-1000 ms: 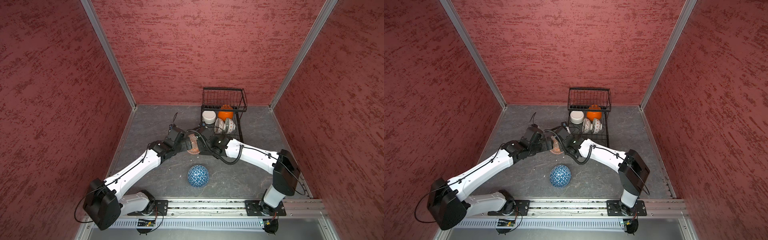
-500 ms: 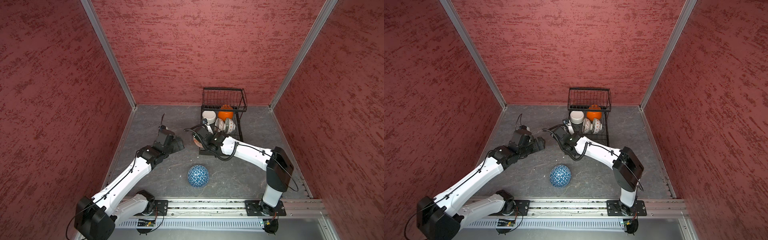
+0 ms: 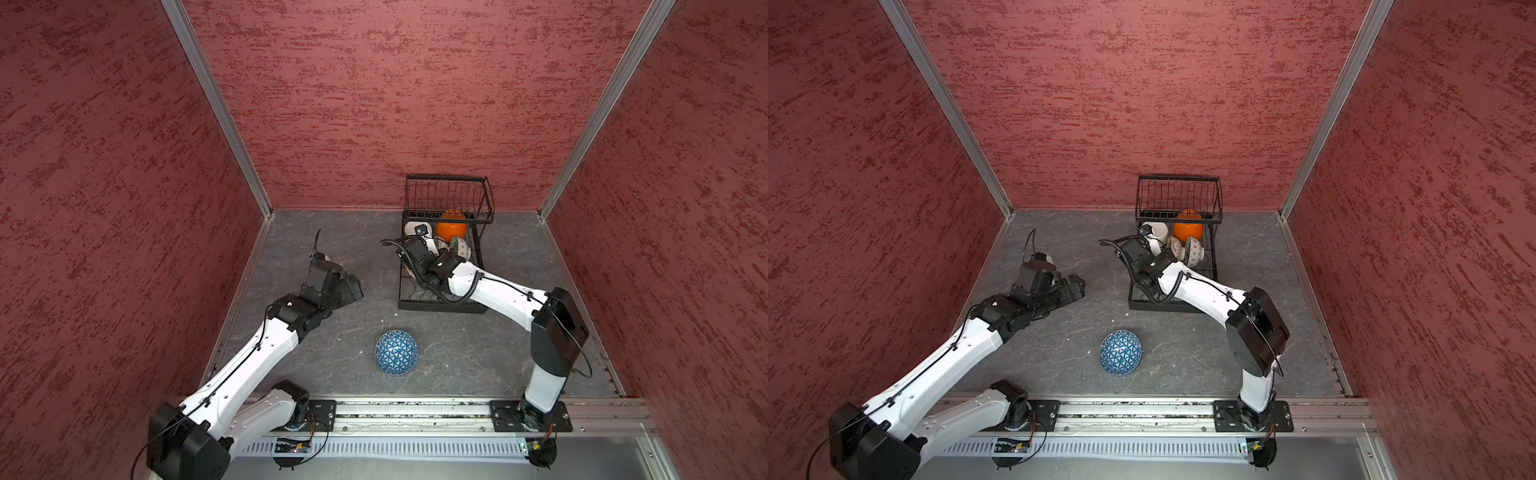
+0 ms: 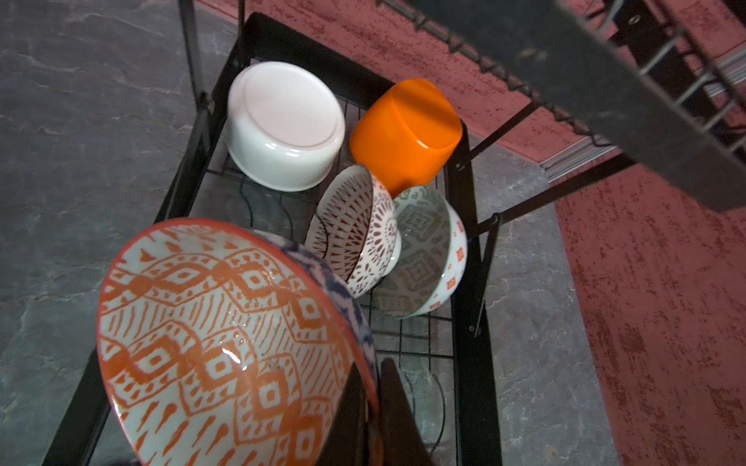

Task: Load the bowls into the dish rack
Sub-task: 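Carry the orange-patterned bowl into the rack with the right gripper while the left withdraws, then lower the orange-patterned bowl into a rack slot beside the red-white bowl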

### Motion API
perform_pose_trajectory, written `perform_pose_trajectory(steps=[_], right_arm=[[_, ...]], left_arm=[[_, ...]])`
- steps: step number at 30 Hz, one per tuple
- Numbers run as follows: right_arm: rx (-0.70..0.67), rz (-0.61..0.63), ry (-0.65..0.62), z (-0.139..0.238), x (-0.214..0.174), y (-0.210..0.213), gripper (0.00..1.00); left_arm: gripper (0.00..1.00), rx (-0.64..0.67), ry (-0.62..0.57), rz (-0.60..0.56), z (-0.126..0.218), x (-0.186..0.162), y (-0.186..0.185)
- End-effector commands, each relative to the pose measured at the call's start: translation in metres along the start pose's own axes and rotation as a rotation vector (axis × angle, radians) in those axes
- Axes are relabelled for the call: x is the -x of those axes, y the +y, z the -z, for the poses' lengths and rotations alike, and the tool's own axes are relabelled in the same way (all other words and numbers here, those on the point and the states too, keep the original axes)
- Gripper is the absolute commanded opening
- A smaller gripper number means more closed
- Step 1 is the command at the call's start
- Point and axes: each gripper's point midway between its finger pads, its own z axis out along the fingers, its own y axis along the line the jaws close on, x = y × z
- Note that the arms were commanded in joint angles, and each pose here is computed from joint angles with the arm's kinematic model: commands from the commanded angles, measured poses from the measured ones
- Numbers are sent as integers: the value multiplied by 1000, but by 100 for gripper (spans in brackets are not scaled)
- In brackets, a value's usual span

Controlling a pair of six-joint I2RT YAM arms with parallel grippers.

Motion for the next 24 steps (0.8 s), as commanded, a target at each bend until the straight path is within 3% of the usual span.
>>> perform_pose_trajectory(steps=[1, 10, 24], right_arm=[[-60, -52, -75, -1, 28, -15, 0], [-137, -16, -88, -18, 38, -18, 0], [-235, 52, -123, -40, 52, -7, 0]], left_arm=[[100, -13, -2, -9, 1, -2, 3], [100, -98, 7, 17, -3, -2, -3], [100, -100, 11, 30, -6, -2, 6]])
